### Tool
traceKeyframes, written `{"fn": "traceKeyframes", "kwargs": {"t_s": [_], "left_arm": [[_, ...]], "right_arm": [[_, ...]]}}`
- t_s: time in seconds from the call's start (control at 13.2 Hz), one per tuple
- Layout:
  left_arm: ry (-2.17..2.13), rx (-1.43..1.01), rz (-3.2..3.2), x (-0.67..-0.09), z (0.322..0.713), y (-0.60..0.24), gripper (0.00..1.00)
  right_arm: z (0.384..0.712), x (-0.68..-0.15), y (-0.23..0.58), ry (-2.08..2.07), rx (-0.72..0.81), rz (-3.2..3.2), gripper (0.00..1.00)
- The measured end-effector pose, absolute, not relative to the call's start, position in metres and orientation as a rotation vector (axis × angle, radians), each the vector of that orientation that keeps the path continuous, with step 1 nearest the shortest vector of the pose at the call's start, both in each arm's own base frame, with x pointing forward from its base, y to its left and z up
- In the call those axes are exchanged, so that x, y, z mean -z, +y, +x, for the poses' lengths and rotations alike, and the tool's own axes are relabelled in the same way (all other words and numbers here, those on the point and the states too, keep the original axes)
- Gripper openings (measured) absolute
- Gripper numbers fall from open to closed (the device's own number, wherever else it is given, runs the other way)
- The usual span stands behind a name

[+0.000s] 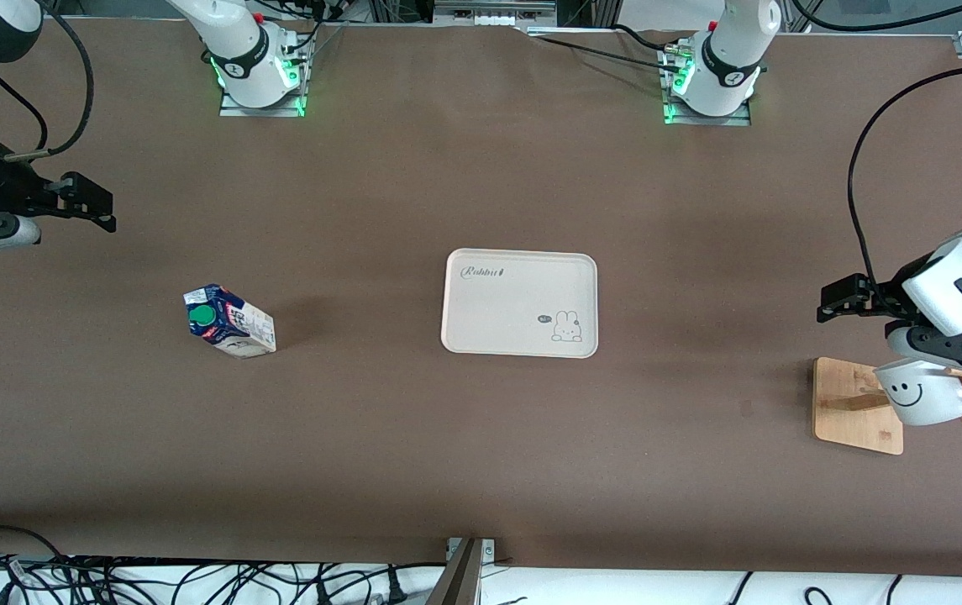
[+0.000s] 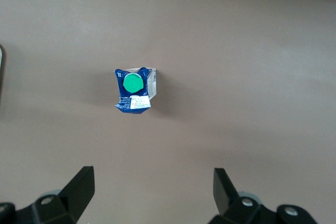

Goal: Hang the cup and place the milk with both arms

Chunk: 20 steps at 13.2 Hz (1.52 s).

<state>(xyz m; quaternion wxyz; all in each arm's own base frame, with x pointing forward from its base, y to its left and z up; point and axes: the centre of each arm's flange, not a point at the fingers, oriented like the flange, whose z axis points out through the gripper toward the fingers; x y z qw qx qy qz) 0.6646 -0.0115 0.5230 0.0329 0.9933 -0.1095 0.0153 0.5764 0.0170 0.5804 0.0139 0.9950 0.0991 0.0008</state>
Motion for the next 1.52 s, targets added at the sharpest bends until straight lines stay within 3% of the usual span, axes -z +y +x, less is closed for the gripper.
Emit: {"fn": "traceKeyframes", "kwargs": {"t_s": [0.99, 1.52], "left_arm": [[-0.324, 0.056, 3.081, -0.544, 0.641, -0.045, 1.0], [-0.183, 0.019, 3.1, -0.567, 0.595, -0.036, 1.0]], "right_arm": [[0.577, -0.579, 0.017, 0.309, 0.003, 3.099, 1.0], [0.577, -0.578, 0.017, 0.309, 0.004, 3.099, 1.0]]}}
